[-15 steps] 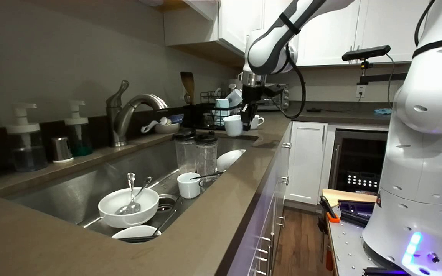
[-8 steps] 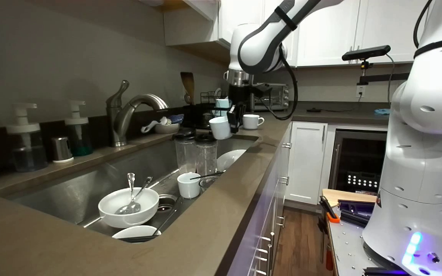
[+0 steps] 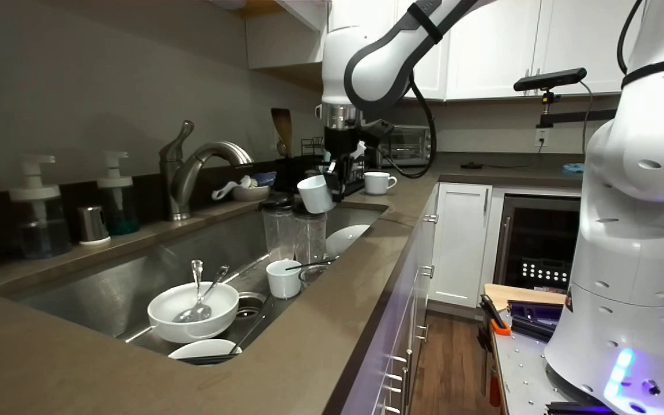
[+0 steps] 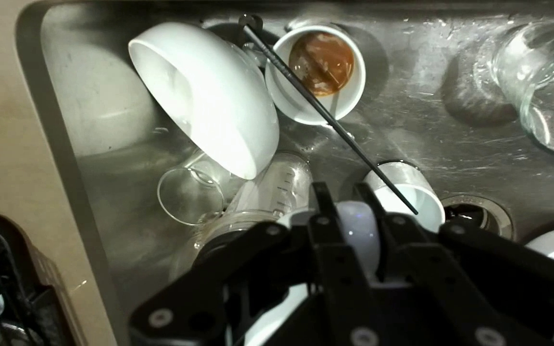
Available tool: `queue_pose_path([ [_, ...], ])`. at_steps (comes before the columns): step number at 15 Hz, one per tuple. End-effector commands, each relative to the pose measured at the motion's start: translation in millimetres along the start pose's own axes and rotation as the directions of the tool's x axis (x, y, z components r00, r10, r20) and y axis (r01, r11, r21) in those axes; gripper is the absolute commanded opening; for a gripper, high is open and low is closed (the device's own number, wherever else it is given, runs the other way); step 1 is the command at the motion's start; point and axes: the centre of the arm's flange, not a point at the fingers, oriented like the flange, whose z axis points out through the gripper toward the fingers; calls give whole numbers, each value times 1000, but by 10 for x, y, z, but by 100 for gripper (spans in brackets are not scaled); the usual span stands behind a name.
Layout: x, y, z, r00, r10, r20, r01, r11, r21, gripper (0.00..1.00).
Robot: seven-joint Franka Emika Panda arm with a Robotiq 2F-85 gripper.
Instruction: Get the cup on the left and pour the water in the sink, and put it on the left side of the sink
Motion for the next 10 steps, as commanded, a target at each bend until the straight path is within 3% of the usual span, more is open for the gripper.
queue_pose_path([
  [1, 147, -205, -39, 999, -30, 37, 33, 996, -83, 8],
  [10, 196, -664, -45, 977, -146, 154, 167, 976, -137, 8],
])
